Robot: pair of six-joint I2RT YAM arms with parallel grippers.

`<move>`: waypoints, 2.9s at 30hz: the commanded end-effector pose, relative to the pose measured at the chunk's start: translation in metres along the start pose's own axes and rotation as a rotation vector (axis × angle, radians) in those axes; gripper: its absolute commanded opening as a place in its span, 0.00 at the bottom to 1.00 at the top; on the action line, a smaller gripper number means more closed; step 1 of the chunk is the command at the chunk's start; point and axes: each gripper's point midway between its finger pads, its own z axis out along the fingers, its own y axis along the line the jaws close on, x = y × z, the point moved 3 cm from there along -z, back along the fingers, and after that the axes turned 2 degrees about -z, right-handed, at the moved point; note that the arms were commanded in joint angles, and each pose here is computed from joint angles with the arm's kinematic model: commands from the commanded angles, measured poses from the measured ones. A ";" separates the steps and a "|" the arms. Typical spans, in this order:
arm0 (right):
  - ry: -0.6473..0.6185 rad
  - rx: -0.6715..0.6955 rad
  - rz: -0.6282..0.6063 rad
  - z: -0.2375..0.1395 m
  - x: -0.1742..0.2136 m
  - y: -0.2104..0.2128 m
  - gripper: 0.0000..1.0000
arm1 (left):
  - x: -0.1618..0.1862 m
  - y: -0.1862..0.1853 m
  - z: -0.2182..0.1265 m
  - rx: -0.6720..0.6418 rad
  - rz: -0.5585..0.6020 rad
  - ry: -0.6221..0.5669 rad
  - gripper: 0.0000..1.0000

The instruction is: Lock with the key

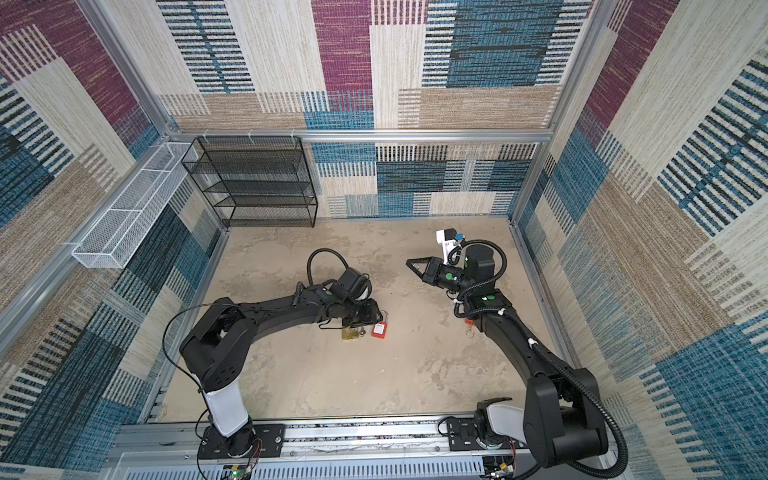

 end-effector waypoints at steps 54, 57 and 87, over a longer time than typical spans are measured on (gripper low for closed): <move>-0.006 0.091 -0.052 -0.017 0.001 -0.021 0.00 | -0.030 -0.010 0.018 -0.396 0.345 0.065 0.60; -0.017 0.123 -0.051 -0.021 0.000 -0.025 0.00 | -0.034 -0.014 0.007 -0.368 0.334 0.025 0.60; 0.121 0.319 0.364 0.020 0.151 -0.103 0.00 | 0.001 -0.005 -0.043 -0.098 0.179 -0.189 0.60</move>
